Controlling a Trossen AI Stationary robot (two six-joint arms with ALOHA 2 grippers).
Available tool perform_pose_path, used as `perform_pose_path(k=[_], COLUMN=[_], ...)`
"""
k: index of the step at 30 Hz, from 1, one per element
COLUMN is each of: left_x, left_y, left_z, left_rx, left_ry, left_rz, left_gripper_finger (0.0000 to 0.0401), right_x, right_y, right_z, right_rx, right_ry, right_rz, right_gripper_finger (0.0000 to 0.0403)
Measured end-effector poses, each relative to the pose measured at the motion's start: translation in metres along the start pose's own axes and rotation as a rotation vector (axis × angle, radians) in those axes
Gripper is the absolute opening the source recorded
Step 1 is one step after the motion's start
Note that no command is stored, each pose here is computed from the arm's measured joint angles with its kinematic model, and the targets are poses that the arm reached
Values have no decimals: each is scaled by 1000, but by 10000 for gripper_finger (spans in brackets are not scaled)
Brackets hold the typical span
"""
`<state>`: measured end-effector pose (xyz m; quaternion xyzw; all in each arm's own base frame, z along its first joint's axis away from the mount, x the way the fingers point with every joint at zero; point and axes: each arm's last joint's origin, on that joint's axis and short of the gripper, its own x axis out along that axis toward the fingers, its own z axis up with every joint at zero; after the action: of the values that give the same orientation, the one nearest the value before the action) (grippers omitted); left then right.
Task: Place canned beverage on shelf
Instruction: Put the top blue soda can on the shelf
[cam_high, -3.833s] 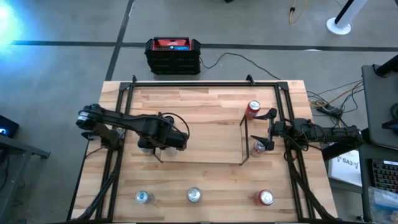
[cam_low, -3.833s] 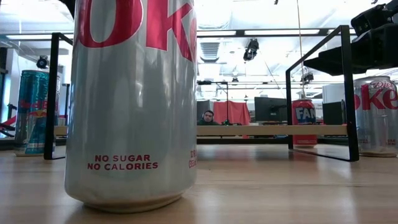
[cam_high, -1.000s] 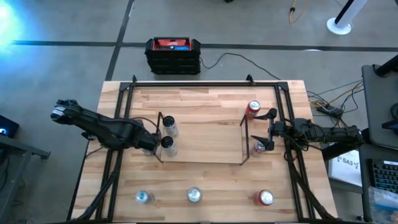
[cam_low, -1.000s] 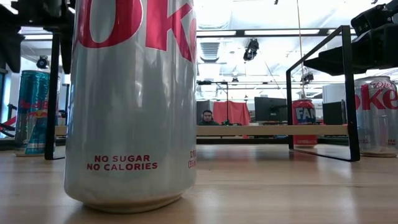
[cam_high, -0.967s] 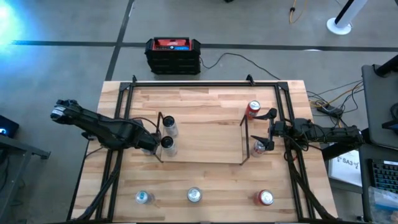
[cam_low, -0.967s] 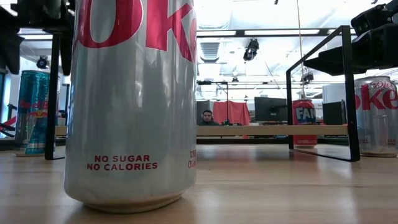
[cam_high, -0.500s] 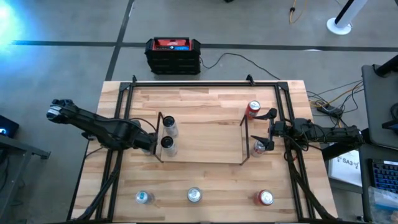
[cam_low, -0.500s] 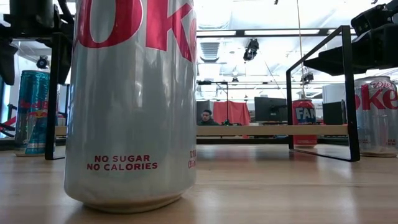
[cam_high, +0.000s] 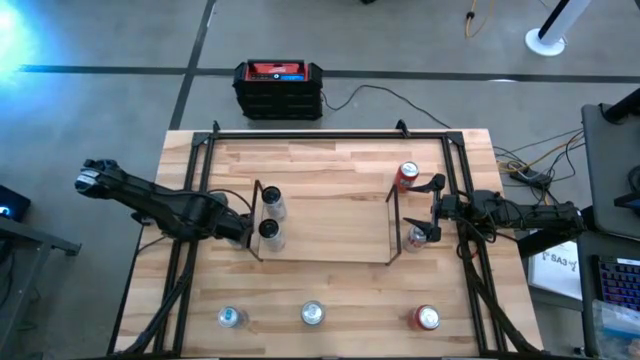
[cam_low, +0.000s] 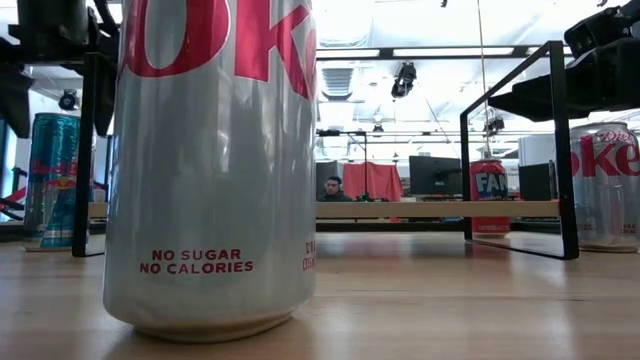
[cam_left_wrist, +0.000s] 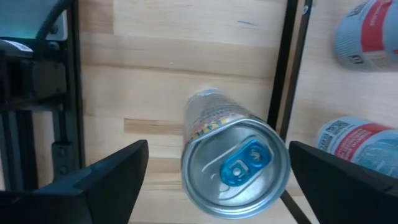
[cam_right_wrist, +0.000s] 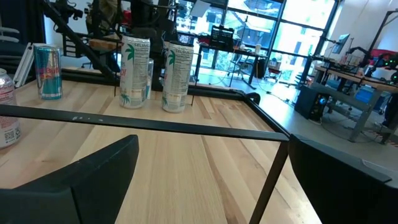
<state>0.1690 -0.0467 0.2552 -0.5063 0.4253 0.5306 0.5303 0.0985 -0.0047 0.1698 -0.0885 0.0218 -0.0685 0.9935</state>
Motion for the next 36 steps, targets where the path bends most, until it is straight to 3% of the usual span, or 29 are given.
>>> perform_pose_path(k=[5, 11, 36], left_x=[3, 9, -2], left_y=[-1, -1, 8], left_z=[0, -1, -19], left_rx=[2, 3, 23], left_ry=[-11, -10, 99], left_rz=[-19, -24, 15], left_gripper_finger=[312, 221, 221], right_x=[0, 0, 0], right_y=[0, 0, 0], right_z=[0, 0, 0], right_rx=[0, 0, 0], right_ry=[0, 0, 0], right_rz=[0, 0, 0], right_gripper_finger=[398, 398, 398])
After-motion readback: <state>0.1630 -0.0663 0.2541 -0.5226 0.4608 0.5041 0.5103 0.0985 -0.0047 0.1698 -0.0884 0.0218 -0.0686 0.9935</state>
